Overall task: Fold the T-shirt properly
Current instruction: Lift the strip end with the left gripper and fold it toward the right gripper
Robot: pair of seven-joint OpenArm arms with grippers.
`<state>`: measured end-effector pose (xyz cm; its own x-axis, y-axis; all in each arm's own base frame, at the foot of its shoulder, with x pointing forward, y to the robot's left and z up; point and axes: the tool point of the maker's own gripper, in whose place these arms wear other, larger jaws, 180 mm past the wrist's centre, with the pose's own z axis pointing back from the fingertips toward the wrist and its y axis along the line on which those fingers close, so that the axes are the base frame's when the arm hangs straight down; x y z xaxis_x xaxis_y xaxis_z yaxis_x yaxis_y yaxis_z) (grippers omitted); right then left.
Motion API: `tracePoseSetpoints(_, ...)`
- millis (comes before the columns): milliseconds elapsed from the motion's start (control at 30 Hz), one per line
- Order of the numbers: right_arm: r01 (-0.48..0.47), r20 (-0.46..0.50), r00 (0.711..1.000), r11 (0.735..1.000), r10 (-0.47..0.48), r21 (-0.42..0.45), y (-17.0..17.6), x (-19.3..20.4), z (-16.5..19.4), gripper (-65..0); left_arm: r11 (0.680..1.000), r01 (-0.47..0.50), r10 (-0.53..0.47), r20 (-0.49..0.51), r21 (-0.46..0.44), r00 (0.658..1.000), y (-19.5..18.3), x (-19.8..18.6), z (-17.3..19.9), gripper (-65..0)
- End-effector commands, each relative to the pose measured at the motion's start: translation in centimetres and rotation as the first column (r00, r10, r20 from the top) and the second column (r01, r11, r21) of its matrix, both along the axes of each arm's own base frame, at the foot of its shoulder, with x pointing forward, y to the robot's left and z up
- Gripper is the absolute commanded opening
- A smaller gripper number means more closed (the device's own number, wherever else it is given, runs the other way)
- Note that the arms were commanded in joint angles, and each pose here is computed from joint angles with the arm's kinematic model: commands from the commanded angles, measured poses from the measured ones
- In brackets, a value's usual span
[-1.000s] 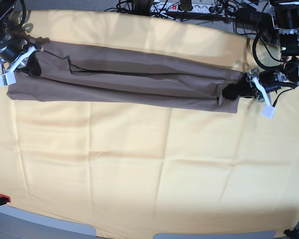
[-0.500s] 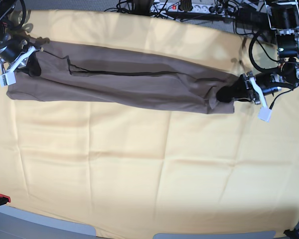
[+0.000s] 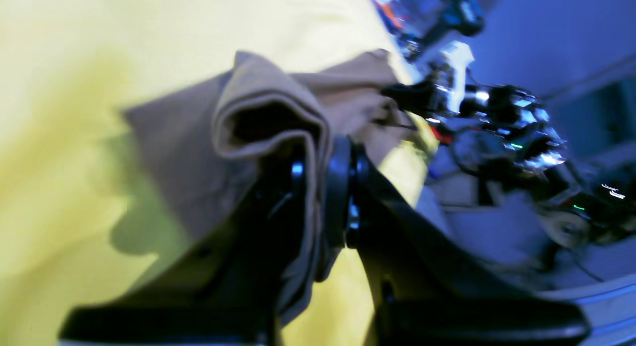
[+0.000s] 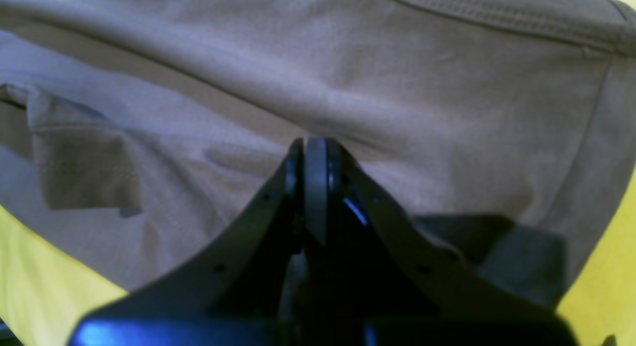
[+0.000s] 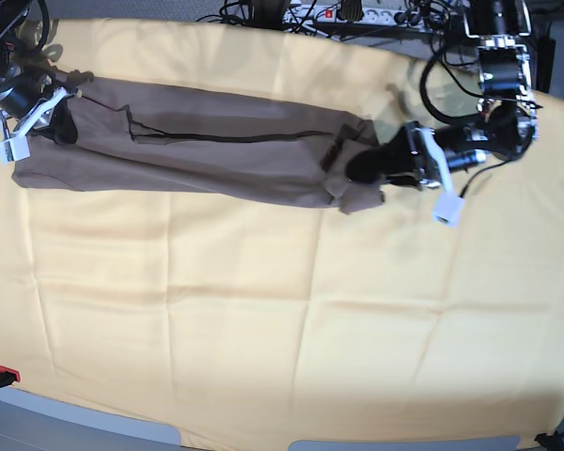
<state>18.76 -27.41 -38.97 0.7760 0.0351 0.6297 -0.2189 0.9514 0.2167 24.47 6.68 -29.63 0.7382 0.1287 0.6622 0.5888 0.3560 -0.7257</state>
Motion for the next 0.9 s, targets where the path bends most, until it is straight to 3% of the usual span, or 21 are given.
tracePoseSetpoints(0,-0.011,-0.013,1.000,0.999,0.011,-0.032,-0.6,0.0,0.2,-65.0,0.999,0.022,-0.020,0.062,-0.039,0.998,-0.9,0.2,1.4,-65.0)
tracePoseSetpoints(167,-0.014,-0.024,1.000,0.999,0.013,-0.033,-0.6,-0.3,0.0,-65.0,0.982,0.058,-0.041,0.094,-0.182,0.995,-5.4,-0.1,2.9,-65.0)
tracePoseSetpoints(400,-0.015,-0.035,0.999,0.999,0.014,-0.035,-0.6,-0.5,-0.1,-65.0,0.979,0.084,-0.065,0.102,-0.187,0.993,-10.4,-0.4,2.4,-65.0)
tracePoseSetpoints(633,-0.017,-0.039,0.999,0.999,0.015,-0.035,-0.6,-0.6,-0.2,-65.0,0.969,0.115,-0.093,0.107,-0.219,0.990,-12.6,-1.1,2.9,-63.7)
tracePoseSetpoints(767,-0.017,-0.039,0.999,0.999,0.015,-0.033,-0.5,-0.6,-0.2,-64.0,0.955,0.132,-0.108,0.102,-0.266,0.989,-12.7,-1.4,3.7,-31.9)
tracePoseSetpoints(800,-0.017,-0.041,0.999,0.999,0.016,-0.033,-0.5,-0.6,-0.2,-60.7,0.955,0.131,-0.106,0.103,-0.267,0.989,-12.7,-1.4,3.8,-26.7)
tracePoseSetpoints(867,-0.017,-0.040,0.999,0.999,0.015,-0.033,-0.5,-0.6,-0.2,-54.8,0.948,0.130,-0.103,0.103,-0.291,0.989,-12.6,-1.4,4.2,-25.1)
